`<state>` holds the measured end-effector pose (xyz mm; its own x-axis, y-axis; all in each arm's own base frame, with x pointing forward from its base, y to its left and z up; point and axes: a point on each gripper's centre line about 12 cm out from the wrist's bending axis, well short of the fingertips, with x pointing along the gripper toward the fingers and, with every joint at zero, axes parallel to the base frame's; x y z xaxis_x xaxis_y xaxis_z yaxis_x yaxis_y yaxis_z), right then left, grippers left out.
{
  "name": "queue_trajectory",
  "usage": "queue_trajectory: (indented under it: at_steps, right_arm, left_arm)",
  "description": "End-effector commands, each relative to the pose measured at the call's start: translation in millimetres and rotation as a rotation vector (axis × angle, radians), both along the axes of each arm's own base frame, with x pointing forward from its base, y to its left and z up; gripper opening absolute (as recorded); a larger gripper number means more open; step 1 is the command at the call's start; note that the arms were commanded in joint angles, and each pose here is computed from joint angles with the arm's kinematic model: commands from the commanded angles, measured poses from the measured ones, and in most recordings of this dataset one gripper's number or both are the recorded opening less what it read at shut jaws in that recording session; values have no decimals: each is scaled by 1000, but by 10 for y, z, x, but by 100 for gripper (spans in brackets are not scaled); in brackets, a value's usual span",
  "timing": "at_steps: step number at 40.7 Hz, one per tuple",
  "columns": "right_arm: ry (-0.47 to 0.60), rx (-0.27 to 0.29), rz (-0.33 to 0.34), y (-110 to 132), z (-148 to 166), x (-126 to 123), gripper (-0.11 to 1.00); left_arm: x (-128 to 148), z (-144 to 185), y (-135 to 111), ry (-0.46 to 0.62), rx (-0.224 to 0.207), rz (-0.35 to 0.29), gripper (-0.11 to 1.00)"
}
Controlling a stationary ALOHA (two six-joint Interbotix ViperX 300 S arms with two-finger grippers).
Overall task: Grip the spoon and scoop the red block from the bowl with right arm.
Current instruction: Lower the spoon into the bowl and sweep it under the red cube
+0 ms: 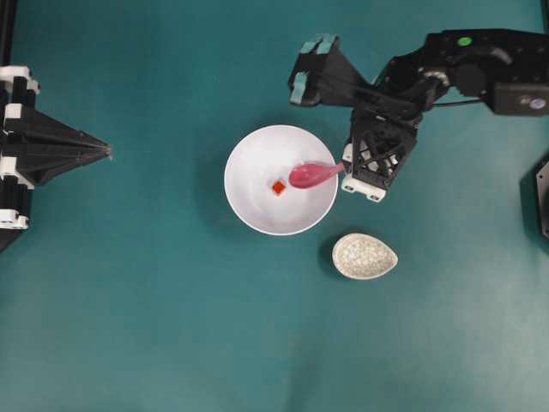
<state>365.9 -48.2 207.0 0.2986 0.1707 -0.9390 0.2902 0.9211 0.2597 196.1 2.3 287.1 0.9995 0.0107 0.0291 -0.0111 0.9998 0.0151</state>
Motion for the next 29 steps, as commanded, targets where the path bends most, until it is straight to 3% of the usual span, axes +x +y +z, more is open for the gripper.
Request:
queue_trajectory:
  at_steps: [1, 11, 29]
  right_arm:
    - [-26, -18, 26, 54, 105, 74, 23]
    - [-13, -21, 45, 117, -10, 145, 23]
    - [-156, -63, -6, 25, -22, 445, 23]
  left_arm:
    - [17, 121, 2, -31, 6, 1, 0]
    - [17, 121, 2, -31, 8, 1, 0]
    - [17, 121, 2, -30, 20, 1, 0]
